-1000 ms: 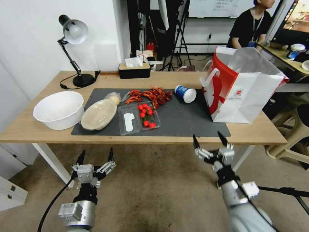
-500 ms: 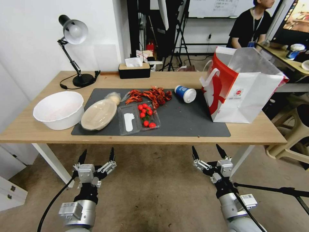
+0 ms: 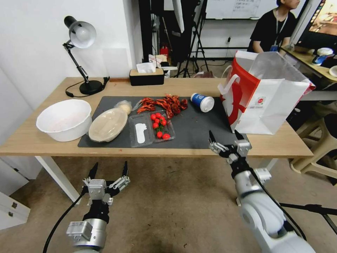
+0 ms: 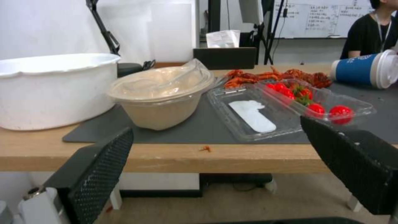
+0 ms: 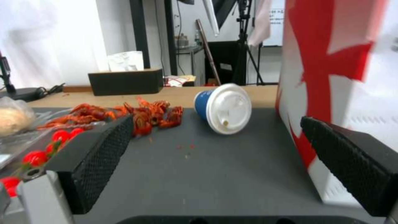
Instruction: Pick up the trash from the table and place it into the takeout bag.
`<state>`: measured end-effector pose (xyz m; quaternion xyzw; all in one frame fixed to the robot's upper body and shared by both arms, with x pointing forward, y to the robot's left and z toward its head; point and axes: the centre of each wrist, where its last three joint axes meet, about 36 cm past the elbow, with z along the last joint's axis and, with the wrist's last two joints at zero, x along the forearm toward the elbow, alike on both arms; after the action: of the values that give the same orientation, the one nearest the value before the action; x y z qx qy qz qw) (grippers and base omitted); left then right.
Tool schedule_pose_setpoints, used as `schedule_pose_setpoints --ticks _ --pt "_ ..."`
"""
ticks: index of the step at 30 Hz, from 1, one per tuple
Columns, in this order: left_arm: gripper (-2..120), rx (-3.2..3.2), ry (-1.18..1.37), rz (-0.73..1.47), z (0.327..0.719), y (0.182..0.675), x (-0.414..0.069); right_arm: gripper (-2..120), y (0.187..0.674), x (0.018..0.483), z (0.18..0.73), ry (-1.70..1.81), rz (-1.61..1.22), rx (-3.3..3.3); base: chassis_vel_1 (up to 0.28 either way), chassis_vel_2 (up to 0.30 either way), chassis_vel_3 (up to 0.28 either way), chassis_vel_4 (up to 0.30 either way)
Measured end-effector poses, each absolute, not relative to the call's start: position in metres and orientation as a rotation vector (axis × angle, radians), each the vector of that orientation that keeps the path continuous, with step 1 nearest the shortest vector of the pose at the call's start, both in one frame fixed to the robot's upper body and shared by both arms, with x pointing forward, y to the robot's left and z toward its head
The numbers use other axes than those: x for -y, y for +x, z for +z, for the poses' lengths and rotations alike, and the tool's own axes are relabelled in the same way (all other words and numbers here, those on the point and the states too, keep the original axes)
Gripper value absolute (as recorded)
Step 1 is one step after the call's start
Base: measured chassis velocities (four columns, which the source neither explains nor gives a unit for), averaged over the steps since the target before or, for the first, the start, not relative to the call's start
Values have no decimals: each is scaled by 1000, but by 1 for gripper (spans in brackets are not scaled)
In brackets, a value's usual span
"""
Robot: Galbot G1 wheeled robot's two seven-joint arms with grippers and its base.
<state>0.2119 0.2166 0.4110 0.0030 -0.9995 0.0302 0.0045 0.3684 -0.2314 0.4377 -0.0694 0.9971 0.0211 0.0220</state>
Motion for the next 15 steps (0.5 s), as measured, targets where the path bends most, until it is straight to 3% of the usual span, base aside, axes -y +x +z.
schedule_pose_setpoints --ticks 15 --pt "100 3139 32 90 413 213 -218 100 472 236 483 -370 -41 -3140 0 0 0 0"
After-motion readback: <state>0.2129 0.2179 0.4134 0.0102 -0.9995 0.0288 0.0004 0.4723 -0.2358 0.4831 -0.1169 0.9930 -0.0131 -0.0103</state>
